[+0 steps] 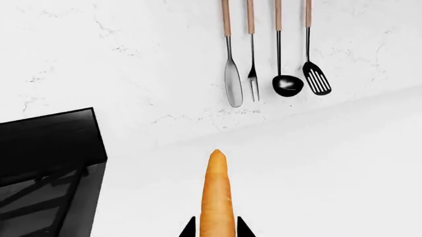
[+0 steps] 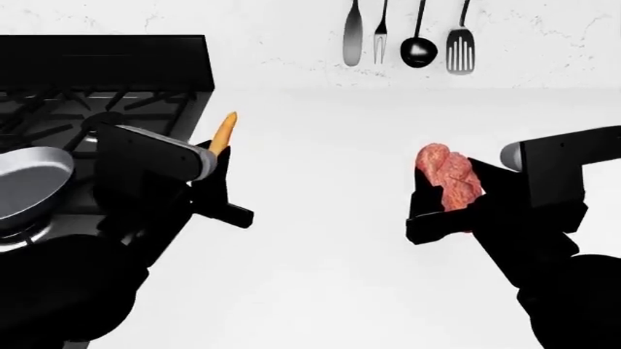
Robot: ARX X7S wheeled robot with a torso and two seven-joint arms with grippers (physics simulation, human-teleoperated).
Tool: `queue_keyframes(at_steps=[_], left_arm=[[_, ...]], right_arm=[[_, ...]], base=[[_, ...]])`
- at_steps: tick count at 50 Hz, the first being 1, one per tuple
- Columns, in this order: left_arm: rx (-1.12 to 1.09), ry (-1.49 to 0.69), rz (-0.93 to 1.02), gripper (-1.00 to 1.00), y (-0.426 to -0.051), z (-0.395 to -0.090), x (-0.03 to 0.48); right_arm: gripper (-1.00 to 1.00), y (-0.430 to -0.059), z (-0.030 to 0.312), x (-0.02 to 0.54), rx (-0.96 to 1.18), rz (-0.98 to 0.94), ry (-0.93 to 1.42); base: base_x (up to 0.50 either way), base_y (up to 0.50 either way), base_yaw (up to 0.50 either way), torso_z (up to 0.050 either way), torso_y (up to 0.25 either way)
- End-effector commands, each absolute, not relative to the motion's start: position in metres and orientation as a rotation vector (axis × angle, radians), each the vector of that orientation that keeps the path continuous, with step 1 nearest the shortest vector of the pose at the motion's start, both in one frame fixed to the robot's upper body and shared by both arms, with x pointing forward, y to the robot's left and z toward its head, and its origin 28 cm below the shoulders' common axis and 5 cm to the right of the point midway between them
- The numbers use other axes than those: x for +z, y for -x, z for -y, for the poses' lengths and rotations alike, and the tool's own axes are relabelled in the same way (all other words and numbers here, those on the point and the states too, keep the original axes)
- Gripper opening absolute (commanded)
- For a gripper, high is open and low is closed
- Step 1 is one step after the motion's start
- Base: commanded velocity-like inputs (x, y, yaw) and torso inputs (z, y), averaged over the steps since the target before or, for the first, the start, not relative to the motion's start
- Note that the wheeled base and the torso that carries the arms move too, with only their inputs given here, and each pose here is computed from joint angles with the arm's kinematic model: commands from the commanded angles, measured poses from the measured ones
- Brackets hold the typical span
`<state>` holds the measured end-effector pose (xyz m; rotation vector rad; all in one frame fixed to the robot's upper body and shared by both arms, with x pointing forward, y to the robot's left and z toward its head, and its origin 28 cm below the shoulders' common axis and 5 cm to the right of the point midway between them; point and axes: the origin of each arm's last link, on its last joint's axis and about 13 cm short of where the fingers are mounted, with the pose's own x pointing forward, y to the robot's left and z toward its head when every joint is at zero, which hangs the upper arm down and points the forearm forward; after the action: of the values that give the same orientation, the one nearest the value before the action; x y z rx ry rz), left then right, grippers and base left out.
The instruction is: Place both pans onto different burners. Then place the carrot and the steak on different pans.
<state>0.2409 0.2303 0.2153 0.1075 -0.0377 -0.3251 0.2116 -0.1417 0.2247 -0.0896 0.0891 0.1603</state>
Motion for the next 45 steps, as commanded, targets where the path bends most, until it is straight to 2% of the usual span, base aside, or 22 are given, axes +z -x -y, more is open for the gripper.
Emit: queue_keyframes(at_steps=[1, 5, 45], left_arm=[[-0.293, -0.103, 0.083, -1.00, -0.227, -0.236, 0.220], [-0.281, -0.103, 0.100, -1.00, -0.226, -0.237, 0.225], [-0.218, -0.069, 0.149, -1.00, -0.225, -0.244, 0.239]], right_arm=[[-1.00, -0.212, 0.141, 0.229, 0.156, -0.055, 0.092], [-1.00, -0.212, 0.141, 0.229, 0.155, -0.049, 0.099], [-1.00, -0.213, 0.139, 0.235, 0.154, -0.034, 0.090]], base=[[0.00, 0.00, 0.00, 0.000, 0.000], [0.00, 0.09, 0.00, 0.000, 0.000], [0.00, 0.50, 0.00, 0.000, 0.000]])
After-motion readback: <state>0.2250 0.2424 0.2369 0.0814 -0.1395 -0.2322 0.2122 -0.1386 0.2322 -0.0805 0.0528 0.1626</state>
